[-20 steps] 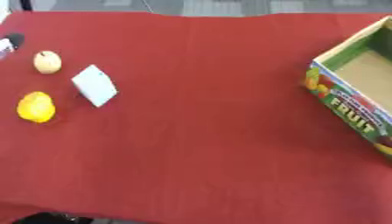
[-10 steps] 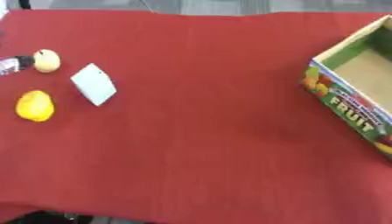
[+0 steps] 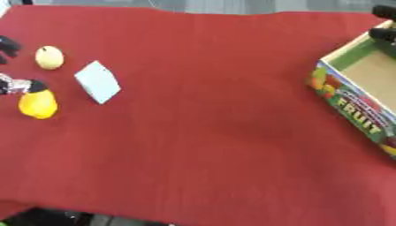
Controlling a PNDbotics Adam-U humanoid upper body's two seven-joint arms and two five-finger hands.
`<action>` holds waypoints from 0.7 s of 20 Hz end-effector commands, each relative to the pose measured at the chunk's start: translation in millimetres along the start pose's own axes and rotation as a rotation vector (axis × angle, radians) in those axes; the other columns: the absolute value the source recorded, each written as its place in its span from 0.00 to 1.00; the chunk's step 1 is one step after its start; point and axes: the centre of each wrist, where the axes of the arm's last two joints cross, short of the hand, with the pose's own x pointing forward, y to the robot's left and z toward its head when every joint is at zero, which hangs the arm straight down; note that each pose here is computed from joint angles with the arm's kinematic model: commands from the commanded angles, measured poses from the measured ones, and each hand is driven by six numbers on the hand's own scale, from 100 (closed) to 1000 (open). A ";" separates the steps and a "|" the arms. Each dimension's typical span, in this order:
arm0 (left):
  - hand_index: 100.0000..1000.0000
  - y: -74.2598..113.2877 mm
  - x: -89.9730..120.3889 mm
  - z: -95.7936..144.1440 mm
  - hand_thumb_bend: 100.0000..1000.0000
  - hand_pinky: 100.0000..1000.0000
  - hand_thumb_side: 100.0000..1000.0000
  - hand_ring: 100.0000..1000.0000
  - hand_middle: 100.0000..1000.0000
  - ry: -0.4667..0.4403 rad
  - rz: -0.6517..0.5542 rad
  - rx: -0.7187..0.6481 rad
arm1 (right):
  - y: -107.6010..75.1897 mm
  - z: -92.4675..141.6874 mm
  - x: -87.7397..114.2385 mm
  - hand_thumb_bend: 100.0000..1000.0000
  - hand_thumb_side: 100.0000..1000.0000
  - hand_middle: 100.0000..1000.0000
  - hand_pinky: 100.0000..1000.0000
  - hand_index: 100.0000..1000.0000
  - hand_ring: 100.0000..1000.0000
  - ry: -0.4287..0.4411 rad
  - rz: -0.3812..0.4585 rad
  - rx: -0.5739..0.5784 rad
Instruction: Pick up the objects with one hand, pass them to the other hand, and then place them into the box on the other side of the table.
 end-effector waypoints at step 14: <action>0.86 12.4 1.1 4.0 0.71 0.85 0.28 0.81 0.78 0.076 -0.152 -0.065 | 20.3 -21.2 -8.5 0.00 0.53 1.00 0.93 0.98 1.00 0.025 -0.009 0.183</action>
